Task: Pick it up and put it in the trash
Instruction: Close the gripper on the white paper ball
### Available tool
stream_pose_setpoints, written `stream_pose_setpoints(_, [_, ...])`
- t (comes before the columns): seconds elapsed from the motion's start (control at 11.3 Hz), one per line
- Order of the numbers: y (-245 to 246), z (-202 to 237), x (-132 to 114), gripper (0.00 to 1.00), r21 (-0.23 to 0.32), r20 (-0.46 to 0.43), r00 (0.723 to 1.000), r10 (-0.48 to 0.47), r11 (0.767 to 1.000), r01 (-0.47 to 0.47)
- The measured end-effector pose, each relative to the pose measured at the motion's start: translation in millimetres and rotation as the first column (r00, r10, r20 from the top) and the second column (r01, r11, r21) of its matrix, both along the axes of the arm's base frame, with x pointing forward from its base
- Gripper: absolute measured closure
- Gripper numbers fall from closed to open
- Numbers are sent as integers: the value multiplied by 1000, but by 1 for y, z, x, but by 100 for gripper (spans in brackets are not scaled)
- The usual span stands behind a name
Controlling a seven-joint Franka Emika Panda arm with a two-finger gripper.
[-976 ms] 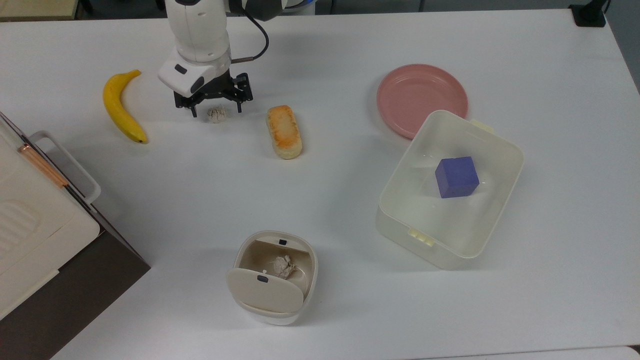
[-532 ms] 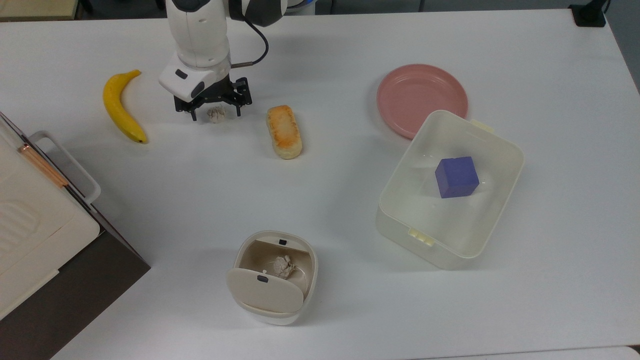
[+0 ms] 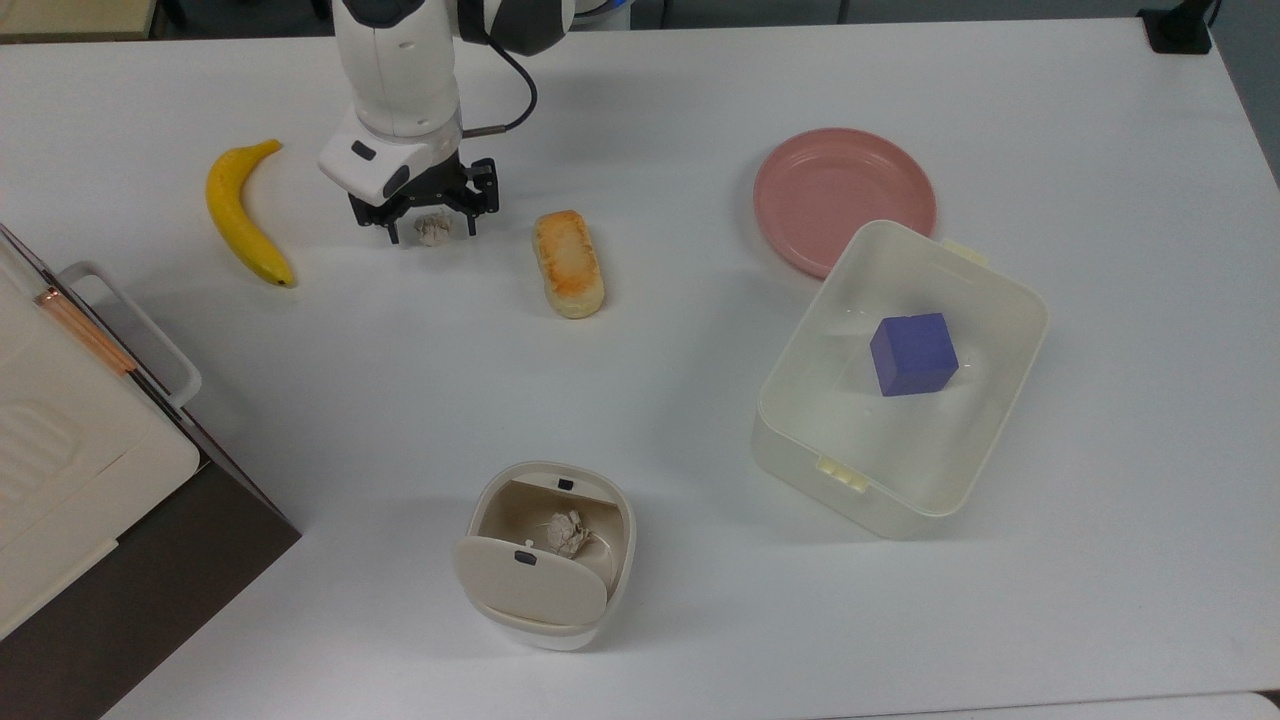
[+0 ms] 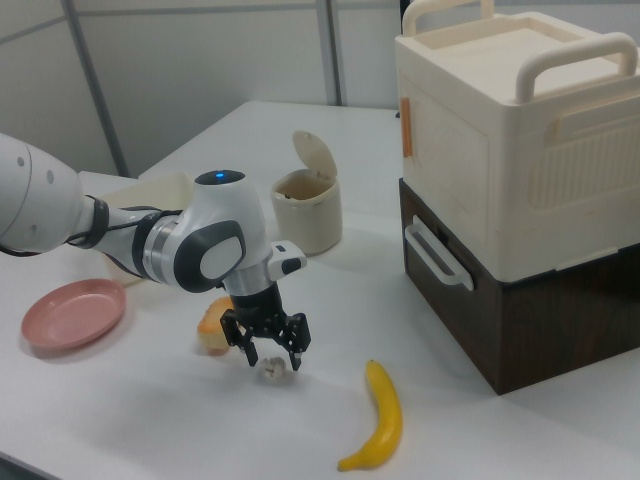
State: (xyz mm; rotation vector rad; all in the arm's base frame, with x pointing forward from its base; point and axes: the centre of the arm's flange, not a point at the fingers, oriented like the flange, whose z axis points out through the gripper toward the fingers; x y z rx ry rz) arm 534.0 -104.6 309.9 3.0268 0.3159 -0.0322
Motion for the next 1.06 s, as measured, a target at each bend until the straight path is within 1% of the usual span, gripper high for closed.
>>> stream_pose_setpoints(0.09, [0,0,0,15,-6,-1,1000,6,1000,-6])
stream_pose_setpoints(0.18, [0,0,0,21,-11,-3,1000,12,1000,-12])
stream_pose_setpoints(0.27, [0,-1,-1,23,-18,-6,1000,19,1000,-20])
stream_pose_setpoints(0.35, [0,-2,-1,29,-26,-10,1000,28,999,-29])
stream_pose_setpoints(0.44, [0,-3,-2,30,-33,-15,999,36,999,-36])
stream_pose_setpoints(0.53, [0,-3,-3,36,-38,-18,999,42,998,-43])
stream_pose_setpoints(0.62, [0,-3,-3,52,-42,-19,999,46,998,-47])
stream_pose_setpoints(0.71, [0,-2,-3,61,-44,-18,999,48,998,-49])
stream_pose_setpoints(0.8, [0,-2,-3,67,-45,-17,999,49,998,-49])
stream_pose_setpoints(0.89, [0,2,-3,78,-45,-10,999,49,998,-49])
stream_pose_setpoints(1.06, [0,2,-4,78,-45,-11,999,49,998,-49])
